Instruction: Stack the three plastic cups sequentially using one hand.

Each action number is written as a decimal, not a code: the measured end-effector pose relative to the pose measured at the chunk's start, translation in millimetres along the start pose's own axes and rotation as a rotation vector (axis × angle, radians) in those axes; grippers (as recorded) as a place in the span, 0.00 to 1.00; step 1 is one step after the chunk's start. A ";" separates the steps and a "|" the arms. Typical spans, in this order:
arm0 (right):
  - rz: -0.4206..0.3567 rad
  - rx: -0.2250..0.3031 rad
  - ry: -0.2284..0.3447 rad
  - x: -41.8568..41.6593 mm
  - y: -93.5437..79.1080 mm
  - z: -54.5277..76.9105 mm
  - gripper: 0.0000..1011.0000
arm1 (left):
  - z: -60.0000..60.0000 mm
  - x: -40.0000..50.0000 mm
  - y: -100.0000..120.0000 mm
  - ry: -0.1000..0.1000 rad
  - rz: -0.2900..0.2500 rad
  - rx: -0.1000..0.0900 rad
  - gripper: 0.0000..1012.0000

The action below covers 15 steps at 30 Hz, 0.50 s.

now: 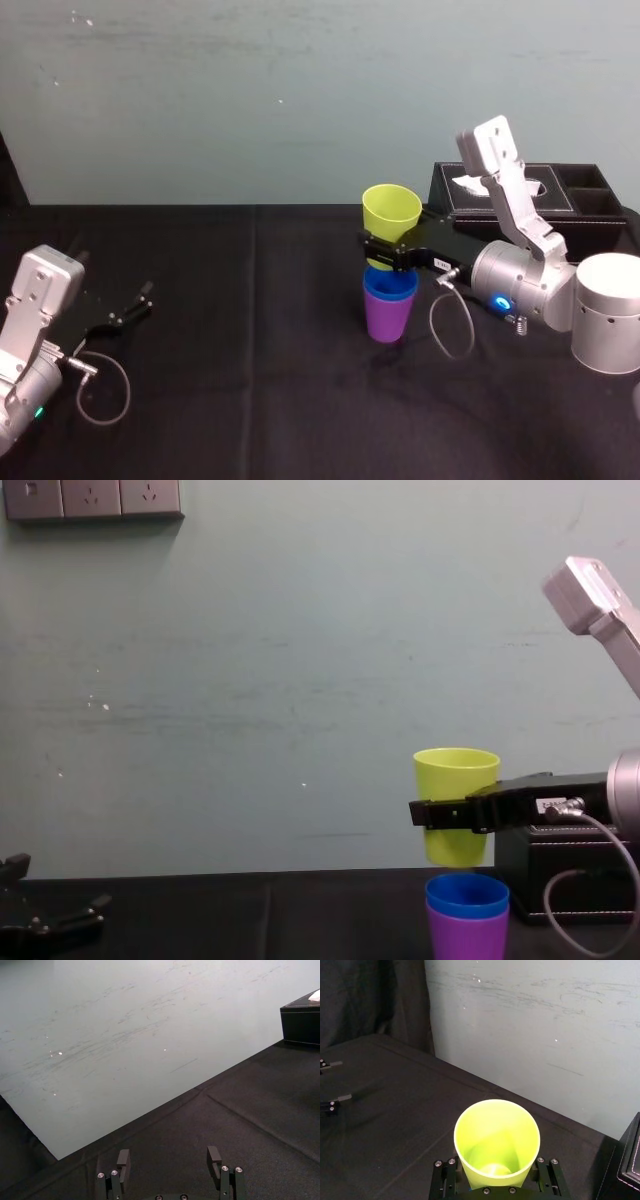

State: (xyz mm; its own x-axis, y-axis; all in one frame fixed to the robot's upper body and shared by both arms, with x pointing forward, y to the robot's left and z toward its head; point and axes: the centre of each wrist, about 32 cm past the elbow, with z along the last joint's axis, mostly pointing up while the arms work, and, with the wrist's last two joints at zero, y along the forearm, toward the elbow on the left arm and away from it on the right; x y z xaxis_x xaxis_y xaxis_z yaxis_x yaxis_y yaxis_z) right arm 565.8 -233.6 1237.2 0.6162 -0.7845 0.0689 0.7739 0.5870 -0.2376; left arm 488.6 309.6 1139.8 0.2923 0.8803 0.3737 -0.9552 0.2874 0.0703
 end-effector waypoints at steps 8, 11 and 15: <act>0.002 0.002 0.007 1.4 -0.6 -7.1 0.71 | 0.0 0.0 0.0 0.000 0.000 0.000 0.99; 0.003 0.000 0.010 1.5 -0.6 -9.6 0.71 | 0.0 0.0 0.0 0.000 0.000 0.000 0.99; 0.000 -0.003 0.014 2.3 -0.2 -14.1 0.71 | 0.0 0.0 0.0 0.000 0.000 0.000 0.99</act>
State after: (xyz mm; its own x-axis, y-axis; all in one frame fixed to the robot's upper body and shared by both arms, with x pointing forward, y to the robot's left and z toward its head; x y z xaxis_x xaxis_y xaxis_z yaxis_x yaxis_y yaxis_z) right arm 565.0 -238.3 1223.8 0.6141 -0.7873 0.0550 0.7735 0.5865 -0.2401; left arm 488.6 309.7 1139.8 0.2923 0.8803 0.3738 -0.9552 0.2874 0.0703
